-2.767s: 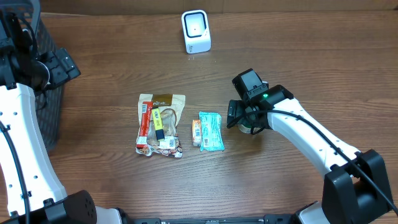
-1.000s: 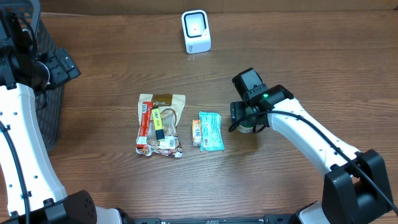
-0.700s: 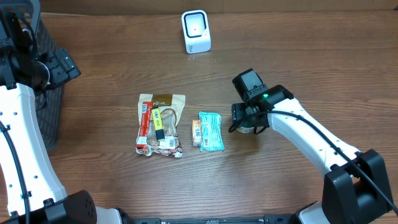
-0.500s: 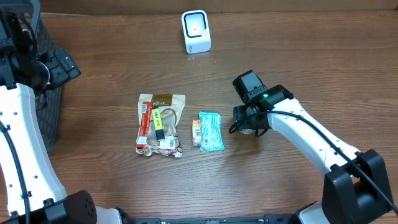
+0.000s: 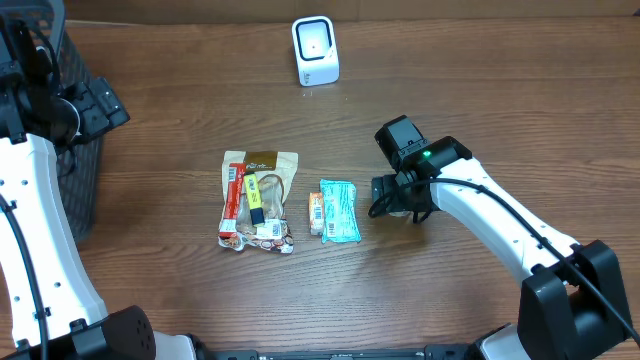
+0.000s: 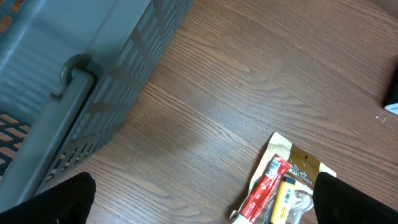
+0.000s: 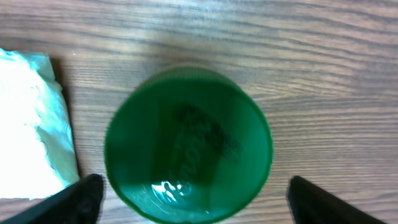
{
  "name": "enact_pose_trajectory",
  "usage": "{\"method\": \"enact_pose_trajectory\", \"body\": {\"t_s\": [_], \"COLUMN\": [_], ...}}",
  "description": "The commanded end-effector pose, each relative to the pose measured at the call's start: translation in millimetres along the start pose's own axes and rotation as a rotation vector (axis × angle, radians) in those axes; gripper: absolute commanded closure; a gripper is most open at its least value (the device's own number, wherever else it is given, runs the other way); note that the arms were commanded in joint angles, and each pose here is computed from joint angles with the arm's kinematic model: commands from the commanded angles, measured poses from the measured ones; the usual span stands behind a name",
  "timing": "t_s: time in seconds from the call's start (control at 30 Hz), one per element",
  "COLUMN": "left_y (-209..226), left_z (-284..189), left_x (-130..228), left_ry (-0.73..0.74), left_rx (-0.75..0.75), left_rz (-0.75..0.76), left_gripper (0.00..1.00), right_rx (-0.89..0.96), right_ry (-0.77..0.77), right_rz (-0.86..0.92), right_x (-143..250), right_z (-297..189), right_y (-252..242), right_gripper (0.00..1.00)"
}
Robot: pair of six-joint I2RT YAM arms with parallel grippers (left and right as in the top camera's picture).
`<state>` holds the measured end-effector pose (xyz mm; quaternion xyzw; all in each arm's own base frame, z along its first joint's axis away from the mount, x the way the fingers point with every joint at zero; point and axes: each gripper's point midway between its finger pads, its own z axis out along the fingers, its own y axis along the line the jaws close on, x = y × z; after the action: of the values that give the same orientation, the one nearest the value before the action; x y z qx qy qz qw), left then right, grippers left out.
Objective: Scan the item barcode
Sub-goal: 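Lift the jar with the right gripper and tilt it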
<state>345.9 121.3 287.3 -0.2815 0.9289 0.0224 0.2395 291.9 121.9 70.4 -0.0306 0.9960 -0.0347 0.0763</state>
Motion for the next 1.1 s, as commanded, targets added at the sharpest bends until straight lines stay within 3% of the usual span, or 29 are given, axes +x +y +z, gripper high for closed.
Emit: {"method": "enact_pose_trajectory", "body": {"t_s": [0.0,0.5,0.8,1.07], "left_y": [-1,-1,-1,-1], "left_z": [-6,-6,-6,-6], "left_x": [-4,-4,-4,-4], "left_ry": [-0.021,-0.021,-0.021,-0.021], "left_rx": [0.009,0.009,0.008,0.009], "left_rz": [0.005,0.005,0.005,0.005], "left_gripper": [0.0,0.0,0.0,0.0], "right_rx": [-0.009,-0.031,-0.134,-0.106], "right_ry": [-0.047,-0.118,-0.065,0.028], "right_rz": [-0.007,0.006,0.045,0.027], "right_x": [-14,-35,-36,-26], "right_z": [-6,-6,1,33], "right_y": [2,-1,-8,-6], "right_gripper": [0.0,0.0,0.0,0.0]}}
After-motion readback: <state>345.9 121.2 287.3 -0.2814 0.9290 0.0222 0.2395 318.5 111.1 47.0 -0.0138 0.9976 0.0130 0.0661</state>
